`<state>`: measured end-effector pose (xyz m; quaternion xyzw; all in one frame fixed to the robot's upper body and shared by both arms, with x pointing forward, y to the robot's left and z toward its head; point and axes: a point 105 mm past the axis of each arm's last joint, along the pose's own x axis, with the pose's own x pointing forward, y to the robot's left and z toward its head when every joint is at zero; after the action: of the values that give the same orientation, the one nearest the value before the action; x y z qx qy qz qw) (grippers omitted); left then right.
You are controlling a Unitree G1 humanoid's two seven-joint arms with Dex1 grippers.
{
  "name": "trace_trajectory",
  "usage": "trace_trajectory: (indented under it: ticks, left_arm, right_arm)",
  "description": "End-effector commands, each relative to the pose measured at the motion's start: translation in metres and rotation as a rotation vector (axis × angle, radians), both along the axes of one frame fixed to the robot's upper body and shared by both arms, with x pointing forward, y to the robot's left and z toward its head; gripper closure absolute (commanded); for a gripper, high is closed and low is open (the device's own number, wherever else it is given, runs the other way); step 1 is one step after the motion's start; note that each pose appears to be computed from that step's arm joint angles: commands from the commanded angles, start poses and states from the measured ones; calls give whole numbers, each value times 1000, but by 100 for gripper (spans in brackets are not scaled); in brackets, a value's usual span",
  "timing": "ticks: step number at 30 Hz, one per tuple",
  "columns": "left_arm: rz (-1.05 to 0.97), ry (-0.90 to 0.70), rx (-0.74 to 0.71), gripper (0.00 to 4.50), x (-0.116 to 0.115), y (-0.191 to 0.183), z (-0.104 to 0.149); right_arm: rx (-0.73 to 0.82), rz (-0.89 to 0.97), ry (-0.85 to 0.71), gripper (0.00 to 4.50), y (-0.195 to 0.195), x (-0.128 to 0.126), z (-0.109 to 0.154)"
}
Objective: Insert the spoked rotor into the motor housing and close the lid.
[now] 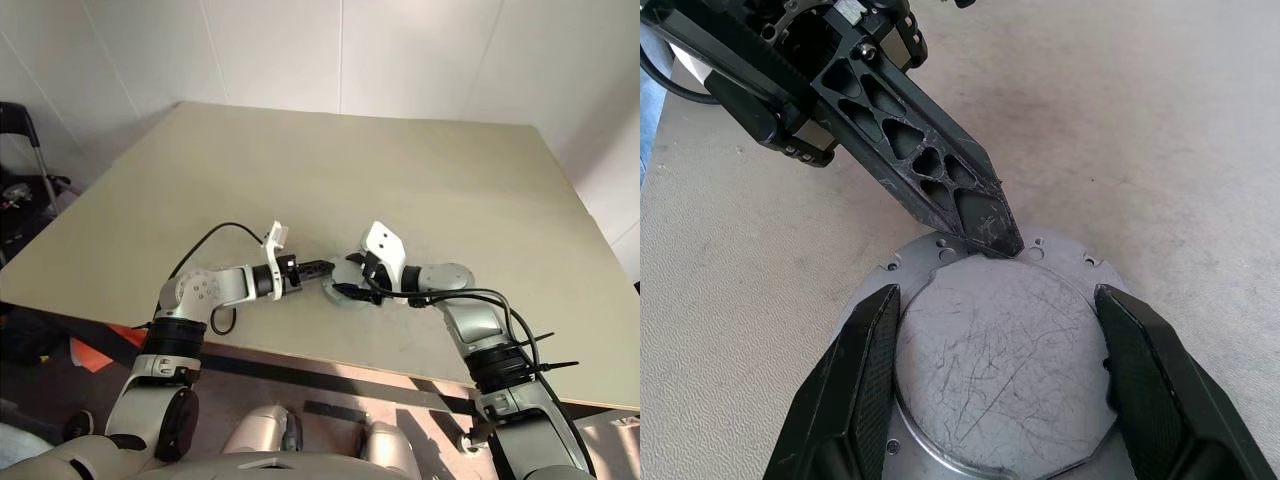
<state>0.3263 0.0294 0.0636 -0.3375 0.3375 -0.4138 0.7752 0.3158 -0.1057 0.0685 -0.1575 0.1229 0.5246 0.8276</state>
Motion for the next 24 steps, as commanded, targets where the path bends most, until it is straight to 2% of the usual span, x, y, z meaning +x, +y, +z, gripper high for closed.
trace_trajectory:
  ticks: [1,3,7,8,13,16,24]
  left_arm:
    - [7,35,44,447,-2,2,-12]
    - [7,35,45,447,-2,2,-12]
    - [7,35,46,450,-2,3,-12]
    - [6,35,47,450,-2,3,-12]
    - [7,31,54,450,-1,3,-12]
    - [11,29,54,450,1,4,-12]
    - [-9,20,25,450,0,-1,-9]
  right_arm:
    - [-32,-65,-15,152,-10,10,2]
    - [-15,-72,8,152,-11,11,2]
    - [65,-56,17,15,-7,8,18]
    - [78,-62,-1,3,-6,9,24]
    - [303,-45,9,3,-2,3,77]
    - [388,-65,35,3,-11,3,97]
    - [440,-180,141,3,-41,3,102]
